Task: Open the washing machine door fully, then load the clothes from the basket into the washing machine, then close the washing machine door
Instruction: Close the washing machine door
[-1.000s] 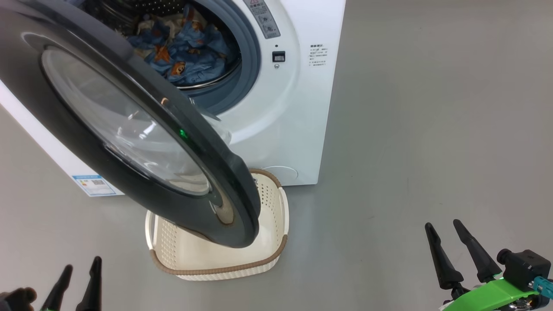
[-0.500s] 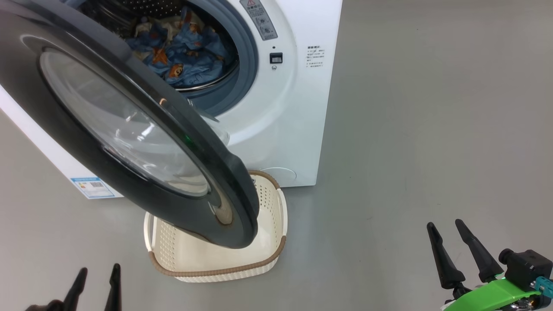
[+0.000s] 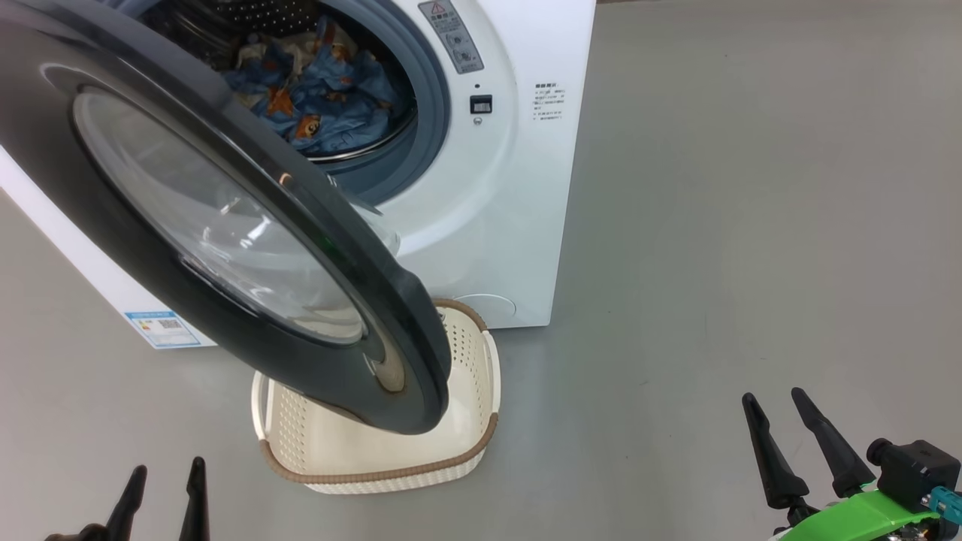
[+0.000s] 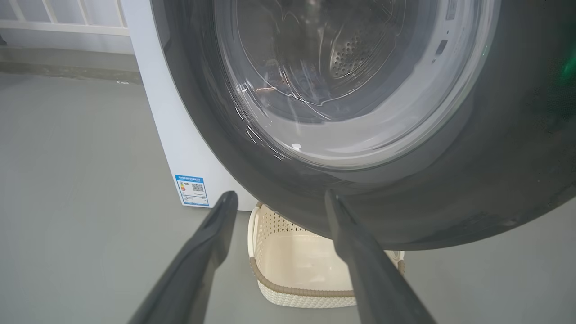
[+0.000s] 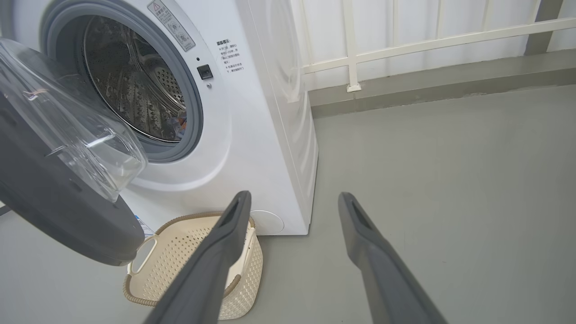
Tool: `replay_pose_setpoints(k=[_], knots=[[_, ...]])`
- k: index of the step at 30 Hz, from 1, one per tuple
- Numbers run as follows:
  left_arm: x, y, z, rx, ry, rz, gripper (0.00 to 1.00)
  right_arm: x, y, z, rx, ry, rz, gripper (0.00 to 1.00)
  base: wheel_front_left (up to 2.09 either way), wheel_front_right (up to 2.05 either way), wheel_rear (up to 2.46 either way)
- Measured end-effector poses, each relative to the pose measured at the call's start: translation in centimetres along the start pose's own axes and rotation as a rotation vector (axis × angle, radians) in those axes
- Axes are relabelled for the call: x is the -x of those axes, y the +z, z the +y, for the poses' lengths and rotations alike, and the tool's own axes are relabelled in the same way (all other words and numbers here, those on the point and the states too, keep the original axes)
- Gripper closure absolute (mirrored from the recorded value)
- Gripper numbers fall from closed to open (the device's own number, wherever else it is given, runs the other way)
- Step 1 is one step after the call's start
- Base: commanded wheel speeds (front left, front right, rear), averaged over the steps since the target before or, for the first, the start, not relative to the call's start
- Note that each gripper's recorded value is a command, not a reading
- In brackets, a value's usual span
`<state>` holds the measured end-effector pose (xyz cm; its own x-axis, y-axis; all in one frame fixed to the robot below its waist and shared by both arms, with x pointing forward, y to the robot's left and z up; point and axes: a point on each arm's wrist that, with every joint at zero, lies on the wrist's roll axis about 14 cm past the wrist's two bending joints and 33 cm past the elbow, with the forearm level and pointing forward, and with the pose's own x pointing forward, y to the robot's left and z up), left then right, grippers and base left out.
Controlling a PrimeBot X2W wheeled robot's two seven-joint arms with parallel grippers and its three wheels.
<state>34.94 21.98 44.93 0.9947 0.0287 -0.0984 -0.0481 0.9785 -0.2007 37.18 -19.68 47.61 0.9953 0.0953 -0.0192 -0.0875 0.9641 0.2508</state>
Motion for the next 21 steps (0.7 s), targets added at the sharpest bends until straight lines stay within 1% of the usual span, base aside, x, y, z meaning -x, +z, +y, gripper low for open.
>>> replay_pose_setpoints(k=[6,7,8,9,10,12,15,21], knots=[[0.1,0.4,0.0,0.001,0.0,-0.013,0.0,0.0,0.1,0.3,-0.001,0.008,-0.003,0.0,0.0,0.0,0.0],[0.1,0.5,0.0,0.001,0.0,-0.015,0.0,-0.1,0.0,0.4,-0.003,0.011,-0.002,0.18,0.0,0.0,0.0],[0.1,0.5,0.0,0.001,0.0,-0.017,0.0,-0.1,0.0,0.6,-0.006,0.014,-0.002,0.52,0.0,0.0,0.0],[0.1,0.7,-0.1,0.003,0.0,-0.022,0.0,-0.1,0.0,0.8,-0.014,0.018,-0.003,0.82,0.0,0.0,0.0],[0.0,0.8,-0.1,0.007,0.001,-0.029,0.0,-0.2,0.0,1.0,-0.021,0.023,-0.004,1.0,0.0,0.0,0.0],[0.1,0.9,-0.2,0.012,0.002,-0.034,0.0,-0.5,0.3,1.7,-0.029,0.041,-0.013,1.0,0.0,0.0,0.0],[0.2,1.0,-0.4,0.023,0.005,-0.039,0.0,-1.7,1.8,3.2,-0.043,0.086,-0.061,1.0,0.0,0.0,0.0],[0.6,1.9,-0.3,0.031,0.015,-0.071,0.0,-3.7,5.8,8.4,-0.061,0.236,-0.182,1.0,0.0,0.0,0.0]])
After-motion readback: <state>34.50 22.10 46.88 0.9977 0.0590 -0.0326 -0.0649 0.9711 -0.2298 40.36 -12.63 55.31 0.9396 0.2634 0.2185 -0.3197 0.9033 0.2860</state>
